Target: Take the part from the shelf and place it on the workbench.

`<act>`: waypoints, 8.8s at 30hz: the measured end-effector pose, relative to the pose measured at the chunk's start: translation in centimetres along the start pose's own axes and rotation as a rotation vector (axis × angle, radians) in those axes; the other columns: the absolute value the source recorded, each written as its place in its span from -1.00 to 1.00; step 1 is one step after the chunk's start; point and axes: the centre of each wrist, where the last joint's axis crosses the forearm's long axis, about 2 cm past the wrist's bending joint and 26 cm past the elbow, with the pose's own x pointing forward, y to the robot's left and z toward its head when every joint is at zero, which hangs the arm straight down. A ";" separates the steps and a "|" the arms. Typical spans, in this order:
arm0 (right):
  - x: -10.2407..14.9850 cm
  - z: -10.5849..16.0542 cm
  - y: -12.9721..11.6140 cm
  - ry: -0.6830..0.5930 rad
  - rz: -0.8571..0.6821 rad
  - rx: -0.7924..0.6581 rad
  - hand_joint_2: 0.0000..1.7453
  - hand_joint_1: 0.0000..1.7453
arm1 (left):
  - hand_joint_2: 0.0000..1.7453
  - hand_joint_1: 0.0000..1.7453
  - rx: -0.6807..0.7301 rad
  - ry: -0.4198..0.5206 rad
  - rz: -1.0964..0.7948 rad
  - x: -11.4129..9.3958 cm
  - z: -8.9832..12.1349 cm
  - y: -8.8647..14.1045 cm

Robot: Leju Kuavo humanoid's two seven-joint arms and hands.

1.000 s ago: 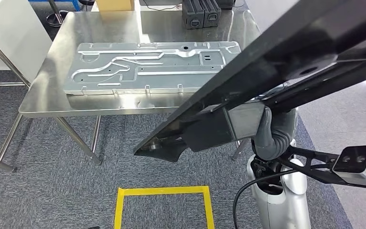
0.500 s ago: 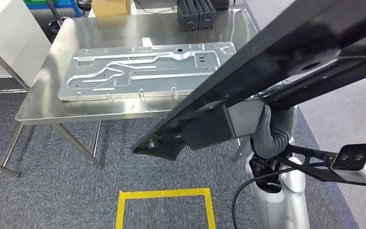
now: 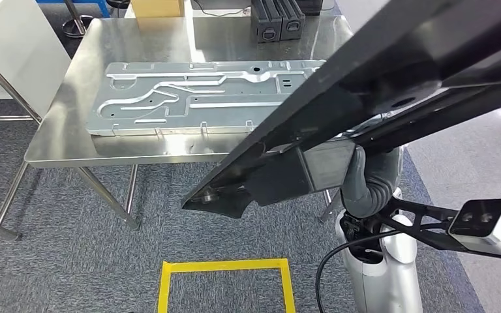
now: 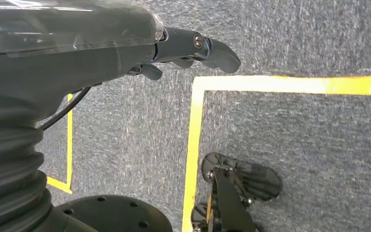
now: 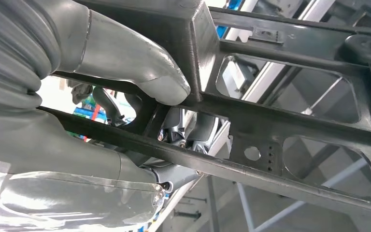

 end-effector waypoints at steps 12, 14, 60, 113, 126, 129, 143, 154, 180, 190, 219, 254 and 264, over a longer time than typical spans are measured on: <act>0.0 0.0 0.0 0.001 0.006 0.005 1.00 1.00 | 1.00 -1.00 -0.007 0.001 0.001 0.0 0.1 -0.2; 0.0 -0.1 0.0 -0.002 0.007 0.008 1.00 1.00 | 1.00 -1.00 -0.006 0.002 0.001 0.0 0.0 -0.2; -0.1 -0.2 0.3 -0.007 0.024 0.025 1.00 1.00 | 1.00 -1.00 -0.002 0.011 0.008 -0.2 0.0 0.0; 1.3 -17.7 -15.6 0.402 0.953 0.170 1.00 1.00 | 1.00 -1.00 -0.031 -0.008 0.080 -0.5 0.2 -0.5; 0.6 -19.6 -21.5 0.712 1.504 0.213 1.00 1.00 | 1.00 -1.00 -0.044 -0.010 0.082 -0.6 0.3 -0.8; 0.1 -18.9 -22.2 0.779 1.603 0.247 1.00 1.00 | 1.00 -1.00 -0.053 -0.011 0.082 -0.7 0.3 -1.0; -2.6 -17.0 -22.5 1.015 1.965 0.512 1.00 1.00 | 1.00 -1.00 -0.062 -0.005 0.083 -0.6 0.4 -1.1; -5.4 -13.4 -21.5 1.066 2.064 0.697 1.00 1.00 | 1.00 -1.00 -0.075 -0.011 0.073 -0.5 0.4 -1.3; -11.8 -3.6 -16.1 0.966 2.045 0.931 1.00 1.00 | 1.00 -1.00 -0.080 -0.009 0.064 -0.7 0.6 -2.0; -12.1 -1.4 -15.6 0.836 2.107 0.946 1.00 1.00 | 1.00 -1.00 -0.081 -0.006 0.066 -0.9 0.9 -2.6; -13.6 5.6 -12.3 0.694 2.092 0.912 1.00 1.00 | 1.00 -1.00 -0.052 -0.026 0.072 -1.0 0.8 -2.4; -14.2 10.4 -8.6 0.638 2.103 0.872 1.00 1.00 | 1.00 -1.00 -0.075 -0.024 0.067 -1.3 0.7 -1.8; -13.8 11.1 -9.0 0.613 2.122 0.924 1.00 1.00 | 1.00 -1.00 -0.068 -0.042 0.073 -1.5 0.5 -1.2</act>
